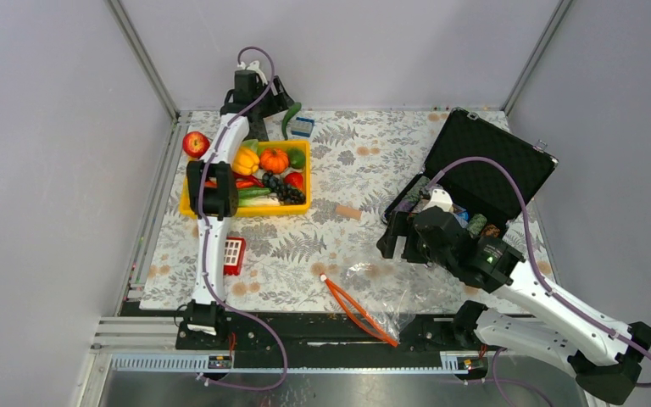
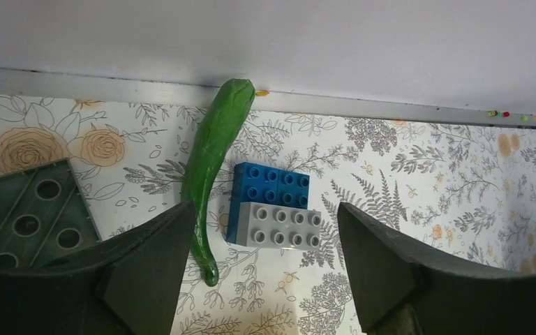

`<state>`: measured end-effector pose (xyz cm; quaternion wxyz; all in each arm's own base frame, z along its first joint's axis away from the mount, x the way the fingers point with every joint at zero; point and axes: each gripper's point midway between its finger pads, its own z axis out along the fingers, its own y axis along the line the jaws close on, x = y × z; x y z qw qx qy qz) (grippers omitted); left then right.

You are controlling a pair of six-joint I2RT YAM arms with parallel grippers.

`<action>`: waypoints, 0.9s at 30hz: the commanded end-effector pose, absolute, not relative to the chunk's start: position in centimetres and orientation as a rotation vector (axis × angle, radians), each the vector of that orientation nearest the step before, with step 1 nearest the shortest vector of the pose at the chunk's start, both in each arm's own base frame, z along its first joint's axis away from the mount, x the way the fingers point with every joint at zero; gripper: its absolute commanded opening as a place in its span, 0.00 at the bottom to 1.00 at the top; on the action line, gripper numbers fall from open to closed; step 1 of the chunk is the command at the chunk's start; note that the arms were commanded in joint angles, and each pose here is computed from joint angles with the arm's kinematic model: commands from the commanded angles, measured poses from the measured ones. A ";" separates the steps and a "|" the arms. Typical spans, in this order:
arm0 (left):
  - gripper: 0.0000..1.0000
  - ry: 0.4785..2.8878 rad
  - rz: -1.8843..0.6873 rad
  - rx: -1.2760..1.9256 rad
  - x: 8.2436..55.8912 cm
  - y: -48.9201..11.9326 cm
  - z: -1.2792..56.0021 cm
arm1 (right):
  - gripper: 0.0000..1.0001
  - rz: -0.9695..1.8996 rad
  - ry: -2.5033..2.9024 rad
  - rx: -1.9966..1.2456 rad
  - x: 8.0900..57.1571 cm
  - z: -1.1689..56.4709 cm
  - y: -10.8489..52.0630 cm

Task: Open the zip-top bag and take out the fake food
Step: Pick up the distractor at the center of the board.

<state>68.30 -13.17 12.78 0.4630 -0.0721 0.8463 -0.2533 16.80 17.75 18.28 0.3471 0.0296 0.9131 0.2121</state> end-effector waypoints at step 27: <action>0.80 1.822 -0.778 -0.076 41.8 -12.3 39.4 | 1.00 0.433 2.298 -0.063 31.9 25.4 24.5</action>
